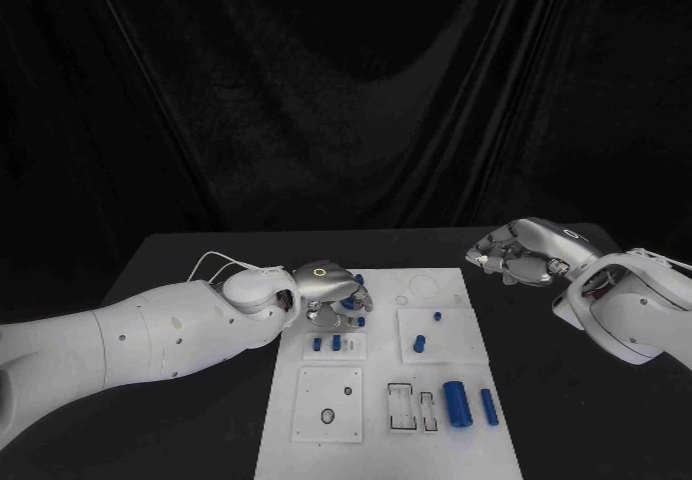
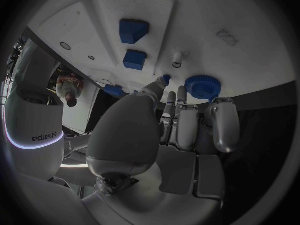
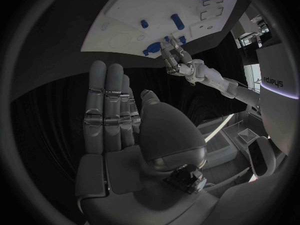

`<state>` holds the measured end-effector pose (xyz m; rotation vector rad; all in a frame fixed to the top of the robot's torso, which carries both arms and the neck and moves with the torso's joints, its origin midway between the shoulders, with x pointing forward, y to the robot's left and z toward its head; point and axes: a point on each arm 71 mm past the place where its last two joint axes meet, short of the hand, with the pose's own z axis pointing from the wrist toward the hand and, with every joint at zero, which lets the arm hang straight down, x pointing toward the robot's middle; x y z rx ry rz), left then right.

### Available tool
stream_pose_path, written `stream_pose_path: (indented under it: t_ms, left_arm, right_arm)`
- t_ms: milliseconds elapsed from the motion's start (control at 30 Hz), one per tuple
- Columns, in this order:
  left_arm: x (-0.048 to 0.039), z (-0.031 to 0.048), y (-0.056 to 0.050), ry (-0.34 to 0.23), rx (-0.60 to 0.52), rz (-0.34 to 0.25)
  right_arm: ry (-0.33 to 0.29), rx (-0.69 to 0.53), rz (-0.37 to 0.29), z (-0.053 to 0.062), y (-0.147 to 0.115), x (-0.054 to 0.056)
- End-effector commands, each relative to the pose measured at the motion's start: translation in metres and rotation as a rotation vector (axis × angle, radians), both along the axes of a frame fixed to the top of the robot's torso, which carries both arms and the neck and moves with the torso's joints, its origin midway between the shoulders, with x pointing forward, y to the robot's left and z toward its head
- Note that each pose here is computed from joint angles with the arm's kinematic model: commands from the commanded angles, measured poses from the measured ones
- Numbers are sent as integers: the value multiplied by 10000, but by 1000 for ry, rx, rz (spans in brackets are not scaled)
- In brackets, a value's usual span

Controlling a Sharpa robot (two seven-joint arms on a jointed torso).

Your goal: Assemble the parts on the task board

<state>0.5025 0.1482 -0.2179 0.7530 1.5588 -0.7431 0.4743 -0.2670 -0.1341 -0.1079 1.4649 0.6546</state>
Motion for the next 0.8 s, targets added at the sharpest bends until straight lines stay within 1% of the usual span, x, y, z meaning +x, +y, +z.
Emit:
stream_pose_path:
  t_ms: [33, 200, 367, 800]
  left_arm:
    - [-20, -19, -37, -2, 4, -25]
    - [-28, -52, -73, 5, 5, -31]
    - [-30, -79, -87, 8, 5, -33]
    - [-29, -113, -102, 11, 4, -44]
  right_arm:
    - [8, -5, 2, -12, -5, -1]
    - [10, -6, 3, -21, -4, -1]
    - [12, -7, 3, -28, -8, -2]
    - [20, -11, 0, -49, -30, -6]
